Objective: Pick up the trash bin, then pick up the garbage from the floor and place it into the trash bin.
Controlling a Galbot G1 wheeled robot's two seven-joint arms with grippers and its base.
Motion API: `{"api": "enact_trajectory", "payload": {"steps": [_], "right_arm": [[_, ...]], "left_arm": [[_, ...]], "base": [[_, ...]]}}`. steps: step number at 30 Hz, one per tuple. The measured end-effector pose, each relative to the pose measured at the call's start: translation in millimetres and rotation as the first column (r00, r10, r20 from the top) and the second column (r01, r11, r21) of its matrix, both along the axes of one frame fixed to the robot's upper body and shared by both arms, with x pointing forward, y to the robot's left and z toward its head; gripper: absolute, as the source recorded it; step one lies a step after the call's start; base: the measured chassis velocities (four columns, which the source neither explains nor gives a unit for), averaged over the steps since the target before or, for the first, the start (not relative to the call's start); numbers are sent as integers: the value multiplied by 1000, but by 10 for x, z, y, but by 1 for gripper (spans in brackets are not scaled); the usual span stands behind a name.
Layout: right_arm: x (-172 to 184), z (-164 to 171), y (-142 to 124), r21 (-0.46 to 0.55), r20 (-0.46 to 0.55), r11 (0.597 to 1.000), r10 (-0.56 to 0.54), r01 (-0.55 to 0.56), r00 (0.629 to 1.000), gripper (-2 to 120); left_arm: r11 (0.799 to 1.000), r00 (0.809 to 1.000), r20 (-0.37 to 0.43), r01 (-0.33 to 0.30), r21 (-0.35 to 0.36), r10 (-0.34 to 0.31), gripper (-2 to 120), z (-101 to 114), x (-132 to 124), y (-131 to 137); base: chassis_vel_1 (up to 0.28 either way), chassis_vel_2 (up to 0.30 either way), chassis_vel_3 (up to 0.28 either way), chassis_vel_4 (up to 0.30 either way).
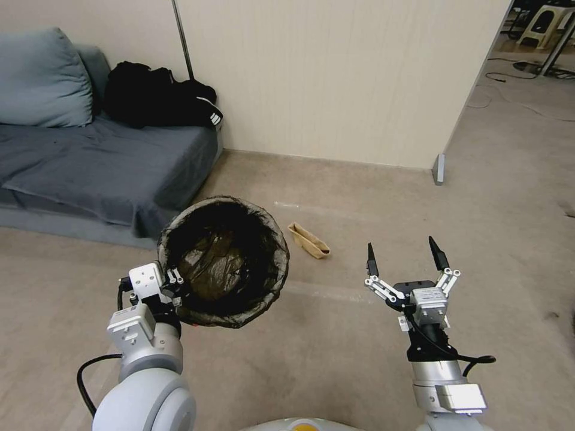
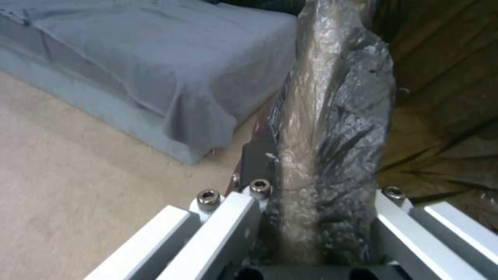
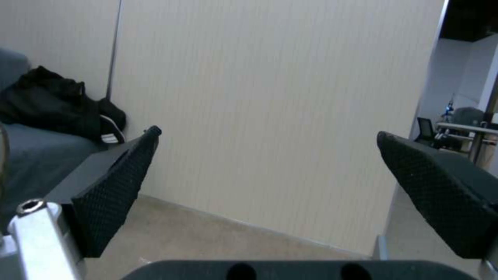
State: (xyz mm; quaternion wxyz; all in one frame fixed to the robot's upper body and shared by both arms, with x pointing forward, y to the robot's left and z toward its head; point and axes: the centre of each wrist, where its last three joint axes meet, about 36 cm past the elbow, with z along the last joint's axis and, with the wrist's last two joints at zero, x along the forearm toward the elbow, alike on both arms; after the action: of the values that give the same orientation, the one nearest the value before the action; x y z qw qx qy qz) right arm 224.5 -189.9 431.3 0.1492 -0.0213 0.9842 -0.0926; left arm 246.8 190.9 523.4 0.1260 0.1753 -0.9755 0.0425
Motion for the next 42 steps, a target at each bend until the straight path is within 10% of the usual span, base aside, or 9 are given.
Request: {"api": "enact_trajectory", "payload": {"steps": [29, 42], "right_arm": [[693, 21, -248, 124, -12, 992, 29, -28, 999, 100], [1305, -293, -9, 268, -294, 950, 239, -160, 926, 100]], "left_arm": [[1000, 1000, 8, 13, 11, -13, 1, -9, -7, 16], [999, 1000, 20, 7, 34, -8, 1, -50, -17, 7]], "base": [[-19, 19, 23, -23], [0, 0, 0, 0]]}}
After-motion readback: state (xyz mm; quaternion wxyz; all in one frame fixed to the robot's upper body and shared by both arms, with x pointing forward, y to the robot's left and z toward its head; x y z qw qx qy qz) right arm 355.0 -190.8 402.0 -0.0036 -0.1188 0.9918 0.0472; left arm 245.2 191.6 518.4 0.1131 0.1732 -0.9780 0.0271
